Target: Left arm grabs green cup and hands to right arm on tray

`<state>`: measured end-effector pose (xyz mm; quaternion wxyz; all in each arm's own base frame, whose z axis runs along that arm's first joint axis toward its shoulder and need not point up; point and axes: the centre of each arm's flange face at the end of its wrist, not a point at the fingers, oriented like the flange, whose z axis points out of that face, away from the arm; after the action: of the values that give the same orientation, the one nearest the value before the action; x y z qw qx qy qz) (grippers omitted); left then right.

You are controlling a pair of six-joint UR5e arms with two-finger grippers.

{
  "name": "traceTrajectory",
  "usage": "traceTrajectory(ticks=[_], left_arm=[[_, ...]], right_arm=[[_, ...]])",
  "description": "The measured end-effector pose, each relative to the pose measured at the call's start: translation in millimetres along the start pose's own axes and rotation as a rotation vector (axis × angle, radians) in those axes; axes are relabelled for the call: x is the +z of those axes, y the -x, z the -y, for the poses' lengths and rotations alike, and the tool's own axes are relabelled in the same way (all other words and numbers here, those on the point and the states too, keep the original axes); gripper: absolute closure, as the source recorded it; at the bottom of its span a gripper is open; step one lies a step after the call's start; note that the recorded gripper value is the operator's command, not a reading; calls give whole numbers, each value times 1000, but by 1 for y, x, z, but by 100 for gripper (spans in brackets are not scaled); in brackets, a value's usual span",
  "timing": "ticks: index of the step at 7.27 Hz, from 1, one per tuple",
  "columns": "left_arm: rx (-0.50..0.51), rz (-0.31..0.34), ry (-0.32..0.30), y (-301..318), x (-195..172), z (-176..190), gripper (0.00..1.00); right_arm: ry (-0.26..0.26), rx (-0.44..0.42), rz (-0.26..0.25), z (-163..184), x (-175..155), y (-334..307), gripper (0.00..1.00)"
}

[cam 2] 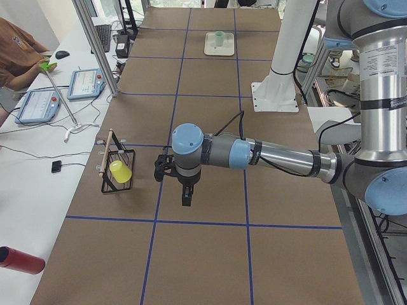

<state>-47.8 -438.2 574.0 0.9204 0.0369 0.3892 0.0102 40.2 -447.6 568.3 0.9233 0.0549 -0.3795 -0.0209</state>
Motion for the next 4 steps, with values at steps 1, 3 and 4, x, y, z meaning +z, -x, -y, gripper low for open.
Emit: traceTrajectory(ticks=[1, 3, 4], left_arm=[[-4, 6, 3, 2, 1, -2, 0], [-10, 6, 8, 4, 3, -4, 0], [-10, 5, 8, 4, 3, -5, 0]], right_arm=[[0, 0, 0, 0, 0, 0, 0], [-1, -1, 0, 0, -1, 1, 0], [-2, -2, 0, 0, -1, 1, 0]])
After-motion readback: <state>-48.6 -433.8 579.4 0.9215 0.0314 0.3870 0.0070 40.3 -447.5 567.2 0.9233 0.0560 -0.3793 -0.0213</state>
